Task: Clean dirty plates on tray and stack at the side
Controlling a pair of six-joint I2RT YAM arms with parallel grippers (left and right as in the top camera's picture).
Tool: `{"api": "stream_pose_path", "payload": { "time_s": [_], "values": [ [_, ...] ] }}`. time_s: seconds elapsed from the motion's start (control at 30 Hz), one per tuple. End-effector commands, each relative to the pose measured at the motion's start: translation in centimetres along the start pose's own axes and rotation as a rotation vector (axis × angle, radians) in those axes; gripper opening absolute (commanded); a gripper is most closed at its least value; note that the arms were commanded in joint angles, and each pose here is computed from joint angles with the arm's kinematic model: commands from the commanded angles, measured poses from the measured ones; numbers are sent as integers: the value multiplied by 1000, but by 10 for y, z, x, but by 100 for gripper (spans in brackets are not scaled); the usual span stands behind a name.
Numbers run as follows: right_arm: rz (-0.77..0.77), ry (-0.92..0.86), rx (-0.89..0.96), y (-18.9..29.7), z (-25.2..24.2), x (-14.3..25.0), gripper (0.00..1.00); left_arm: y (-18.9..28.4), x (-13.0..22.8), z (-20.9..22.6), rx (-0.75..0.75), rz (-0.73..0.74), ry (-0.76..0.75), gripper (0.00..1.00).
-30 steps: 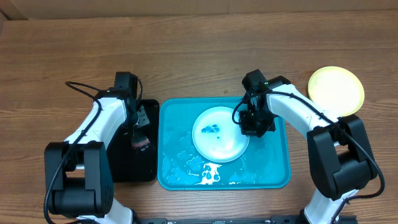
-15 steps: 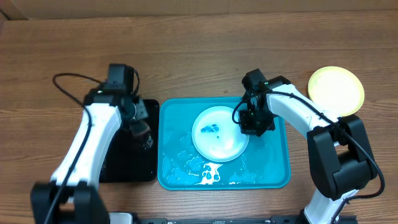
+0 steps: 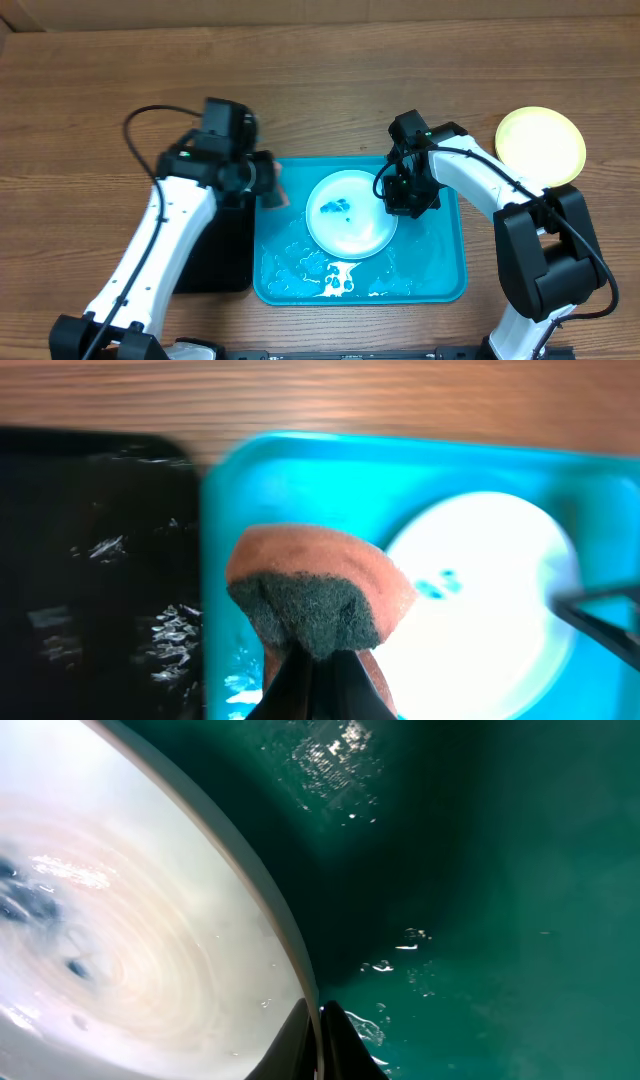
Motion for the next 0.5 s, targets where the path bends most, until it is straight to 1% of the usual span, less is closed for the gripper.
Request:
{"api": "stream_pose_path", "payload": {
  "time_s": [0.0,0.2,0.33,0.47],
  "values": [
    [14,23,-24,-2,9,6,4,-12,4,-40,99,27,-117,4],
    [19,74,-22,-6,24,15,4,-45,21,-79,151,106,-216,4],
    [13,89,-24,-8,31,18,4,-75,34,-85,147,183,-237,4],
    [9,72,-27,-8,32,17,4,-105,48,-79,133,262,-251,4]
  ]
}}
Point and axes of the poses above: each gripper's point midway between its finger pads, its own y axis back along the fingers, its own z axis along the line the jaws close on, x = y × z, the point moved 1 cm from there along y, back along the fingers, and after that the axes turned 12 degrees about -y, right-handed, at the moved point
